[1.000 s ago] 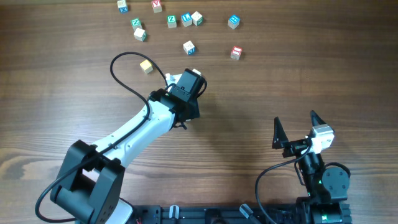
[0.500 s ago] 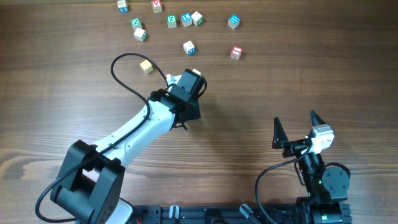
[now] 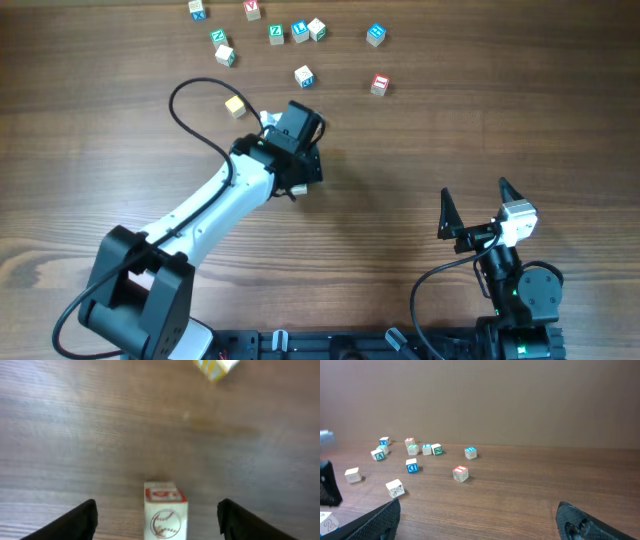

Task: Form a tower

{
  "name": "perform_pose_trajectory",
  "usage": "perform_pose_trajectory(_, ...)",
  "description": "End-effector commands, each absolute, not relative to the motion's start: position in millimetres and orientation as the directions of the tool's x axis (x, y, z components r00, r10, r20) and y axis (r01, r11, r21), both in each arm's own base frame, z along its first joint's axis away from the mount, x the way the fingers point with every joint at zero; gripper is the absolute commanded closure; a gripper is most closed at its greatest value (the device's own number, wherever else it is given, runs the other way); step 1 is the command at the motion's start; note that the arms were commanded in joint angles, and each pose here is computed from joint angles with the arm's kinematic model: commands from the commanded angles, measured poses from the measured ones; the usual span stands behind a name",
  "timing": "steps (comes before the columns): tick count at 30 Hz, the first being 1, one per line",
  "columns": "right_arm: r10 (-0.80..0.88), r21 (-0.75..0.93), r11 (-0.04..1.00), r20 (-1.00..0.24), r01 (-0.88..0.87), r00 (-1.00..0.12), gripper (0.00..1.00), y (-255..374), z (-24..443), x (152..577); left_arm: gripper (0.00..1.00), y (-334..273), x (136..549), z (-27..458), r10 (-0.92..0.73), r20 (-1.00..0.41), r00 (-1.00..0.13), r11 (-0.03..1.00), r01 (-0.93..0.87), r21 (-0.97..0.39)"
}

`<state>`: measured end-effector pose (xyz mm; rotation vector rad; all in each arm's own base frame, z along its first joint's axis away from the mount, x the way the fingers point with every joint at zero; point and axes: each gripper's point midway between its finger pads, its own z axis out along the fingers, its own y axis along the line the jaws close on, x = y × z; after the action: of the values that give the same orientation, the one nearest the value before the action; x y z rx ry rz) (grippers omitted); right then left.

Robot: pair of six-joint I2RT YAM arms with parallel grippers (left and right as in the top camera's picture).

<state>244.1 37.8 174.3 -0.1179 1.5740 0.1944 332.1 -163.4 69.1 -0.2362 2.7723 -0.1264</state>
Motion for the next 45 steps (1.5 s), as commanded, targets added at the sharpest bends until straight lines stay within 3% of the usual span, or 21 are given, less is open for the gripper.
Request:
perform_pose_trajectory(1, 0.054, 0.054, 0.981, -0.999, -0.189, -0.005, 0.00, 36.4, 176.3, 243.9, 0.75, -162.7, 364.6, 127.9, -0.181, -0.455, -0.872, 0.978, -0.110, -0.178)
perform_pose_trajectory(2, 0.054, 0.054, 0.981, -0.999, -0.188, -0.005, 0.00, 36.4, 176.3, 244.0, 0.96, -161.2, 372.4, 142.0, -0.195, -0.477, -0.857, 0.975, -0.115, -0.192)
perform_pose_trajectory(8, 0.054, 0.054, 0.981, -0.999, -0.189, -0.005, 0.00, 36.4, 176.3, 243.9, 0.96, -145.2, 413.0, 239.0, -0.212, -0.583, -0.784, 0.960, -0.055, -0.276)
perform_pose_trajectory(12, 0.054, 0.054, 0.981, -0.999, -0.189, -0.005, 0.00, 36.4, 176.3, 243.9, 0.96, -103.5, 436.9, 301.5, -0.303, -0.640, -0.706, 0.933, -0.085, -0.349)
perform_pose_trajectory(16, 0.054, 0.054, 0.981, -0.999, -0.188, -0.005, 0.00, 36.4, 176.3, 244.0, 0.86, -68.1, 458.1, 314.6, -0.365, -0.682, -0.634, 0.920, -0.136, -0.367)
perform_pose_trajectory(22, 0.054, 0.054, 0.981, -0.999, -0.188, -0.005, 0.00, 36.4, 176.3, 244.0, 0.58, -58.5, 486.3, 262.8, -0.325, -0.643, -0.694, 0.940, -0.161, -0.301)
perform_pose_trajectory(25, 0.054, 0.054, 0.981, -0.999, -0.188, -0.005, 0.00, 36.4, 176.3, 244.0, 0.24, -59.0, 500.0, 223.1, -0.321, -0.593, -0.739, 0.942, -0.186, -0.279)
perform_pose_trajectory(28, 0.054, 0.054, 0.981, -0.999, -0.188, -0.005, 0.00, 36.4, 176.3, 244.0, 0.02, -60.0, 509.3, 184.2, -0.317, -0.540, -0.780, 0.944, -0.205, -0.257)
perform_pose_trajectory(36, 0.054, 0.054, 0.981, -0.999, -0.189, -0.005, 0.00, 36.4, 176.3, 243.9, 0.00, -59.0, 524.6, 99.7, -0.310, -0.442, -0.841, 0.949, -0.244, -0.202)
perform_pose_trajectory(45, 0.054, 0.054, 0.981, -0.999, -0.188, -0.005, 0.00, 36.4, 176.3, 244.0, 0.00, -48.2, 520.4, 60.8, -0.307, -0.393, -0.867, 0.952, -0.282, -0.121)
